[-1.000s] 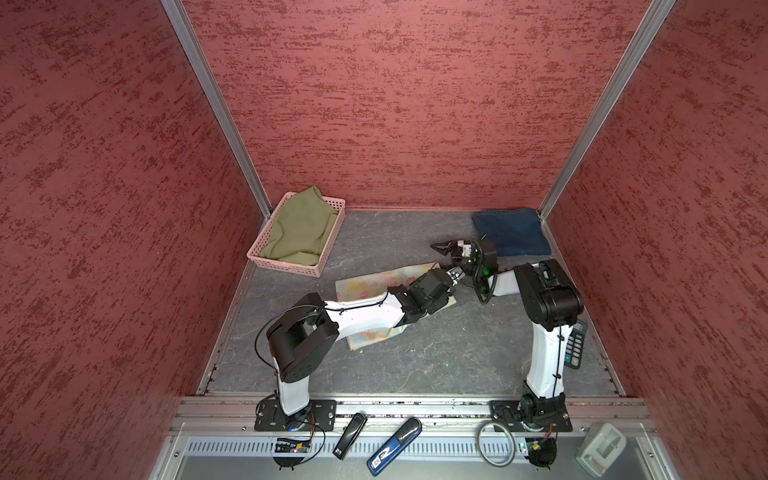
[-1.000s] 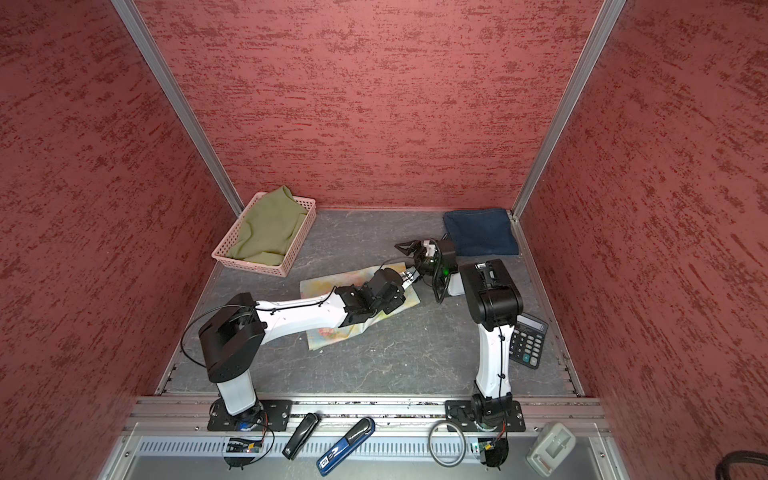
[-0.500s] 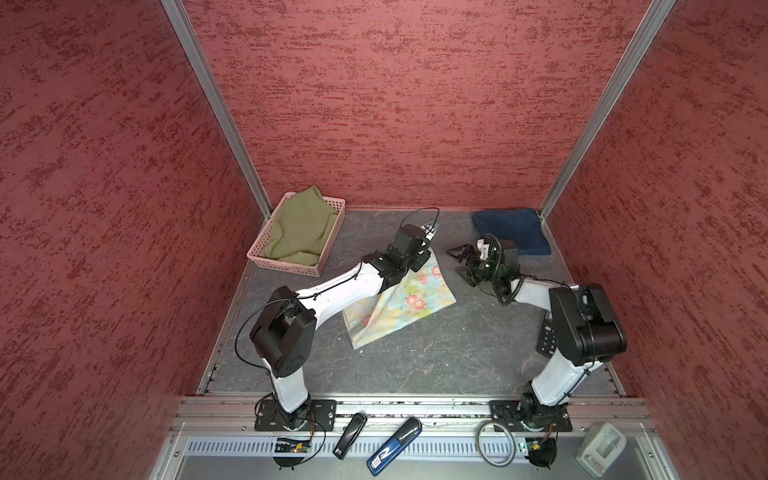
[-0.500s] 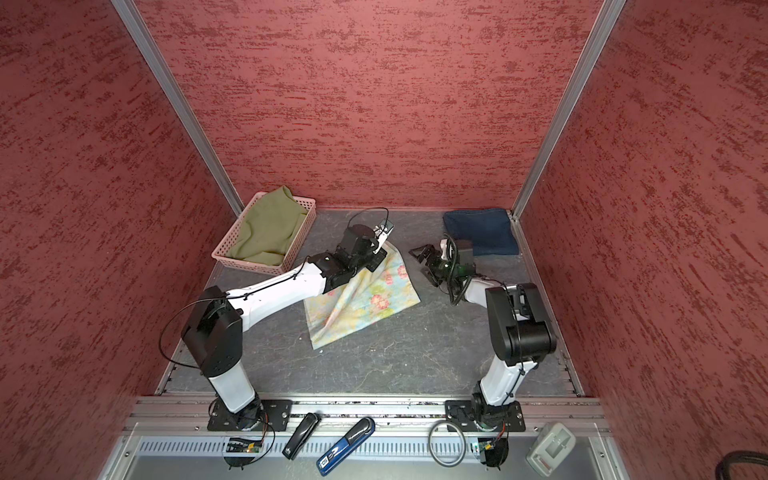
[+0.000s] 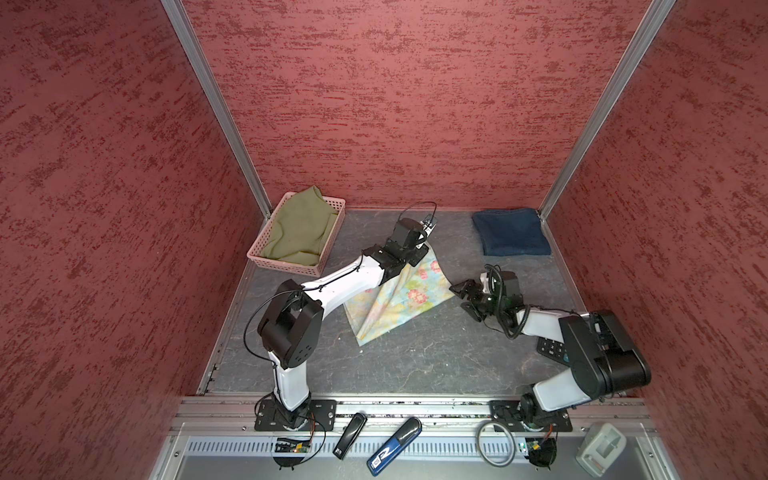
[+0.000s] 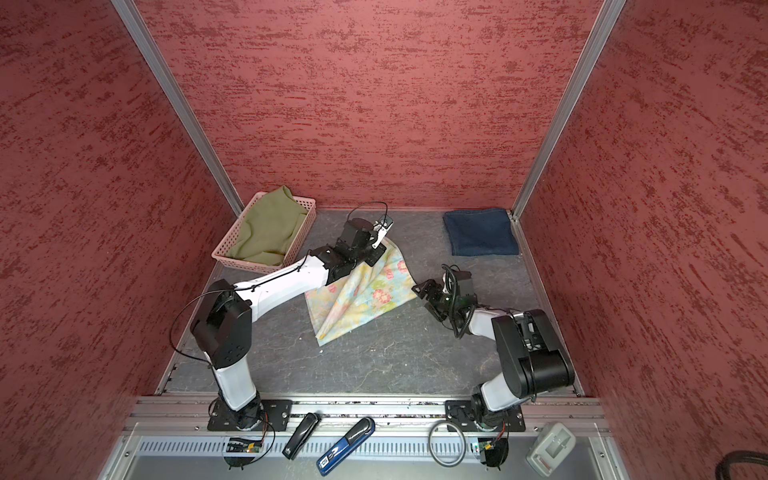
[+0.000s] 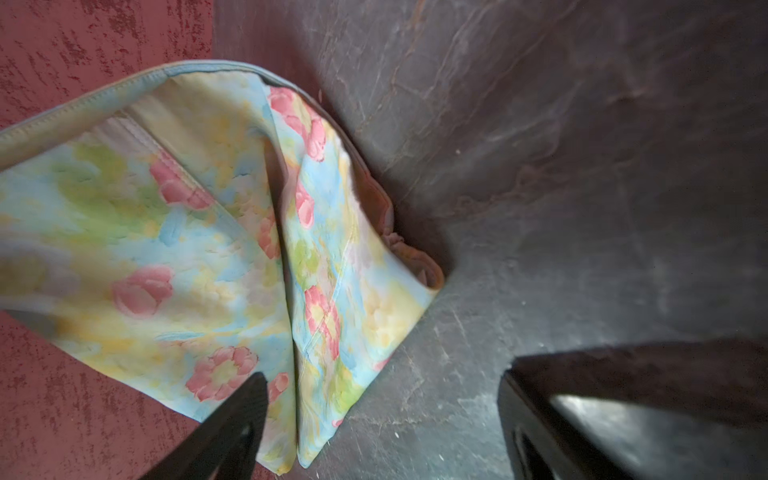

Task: Fold and stack the skirts

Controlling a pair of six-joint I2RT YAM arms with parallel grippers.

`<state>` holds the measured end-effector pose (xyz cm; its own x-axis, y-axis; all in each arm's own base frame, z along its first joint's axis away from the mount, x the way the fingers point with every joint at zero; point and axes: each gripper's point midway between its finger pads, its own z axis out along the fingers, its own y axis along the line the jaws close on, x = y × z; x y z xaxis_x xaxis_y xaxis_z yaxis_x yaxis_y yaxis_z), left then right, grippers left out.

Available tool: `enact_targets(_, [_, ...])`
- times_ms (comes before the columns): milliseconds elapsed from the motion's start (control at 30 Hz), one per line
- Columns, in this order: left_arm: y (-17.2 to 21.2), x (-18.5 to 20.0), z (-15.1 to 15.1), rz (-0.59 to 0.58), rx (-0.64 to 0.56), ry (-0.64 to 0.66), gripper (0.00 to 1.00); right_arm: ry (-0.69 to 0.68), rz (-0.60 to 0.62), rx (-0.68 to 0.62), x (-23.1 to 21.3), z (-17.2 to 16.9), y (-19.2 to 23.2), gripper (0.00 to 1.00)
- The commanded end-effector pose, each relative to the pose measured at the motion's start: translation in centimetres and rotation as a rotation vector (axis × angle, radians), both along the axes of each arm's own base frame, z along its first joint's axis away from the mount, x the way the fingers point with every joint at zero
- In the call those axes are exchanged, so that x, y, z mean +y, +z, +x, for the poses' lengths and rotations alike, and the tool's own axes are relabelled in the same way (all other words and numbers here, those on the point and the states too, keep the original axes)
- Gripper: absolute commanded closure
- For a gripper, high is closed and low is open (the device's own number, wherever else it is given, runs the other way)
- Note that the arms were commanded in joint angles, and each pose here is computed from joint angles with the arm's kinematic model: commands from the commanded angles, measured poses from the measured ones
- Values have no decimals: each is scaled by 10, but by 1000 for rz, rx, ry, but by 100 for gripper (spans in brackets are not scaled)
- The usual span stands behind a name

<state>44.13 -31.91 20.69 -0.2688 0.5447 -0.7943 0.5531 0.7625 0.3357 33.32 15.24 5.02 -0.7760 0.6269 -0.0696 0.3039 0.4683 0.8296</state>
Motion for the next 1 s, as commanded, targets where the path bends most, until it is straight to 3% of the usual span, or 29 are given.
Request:
enact_targets(0, [8, -3, 3, -14, -16, -17, 100, -108, 60, 11, -1, 10, -8, 22])
enact_targets(100, [11, -4, 3, -20, -18, -19, 100, -187, 101, 23, 0, 13, -14, 29])
enact_targets(300, [13, -5, 2, -25, -19, -29, 100, -263, 112, 19, -2, 22, -30, 34])
enact_targets(633, [15, -8, 2, -41, -16, -35, 100, -285, 47, -107, -12, 32, -30, 61])
enact_targets(833, [14, -12, 1, -50, -8, -38, 100, -260, 61, -204, -6, 45, -20, 82])
enact_targets(900, [14, -12, 1, -50, -8, -39, 100, -261, 63, -211, -6, 47, -21, 84])
enact_targets(967, [15, -12, 1, -46, -6, -39, 100, -259, 61, -203, -5, 48, -23, 78])
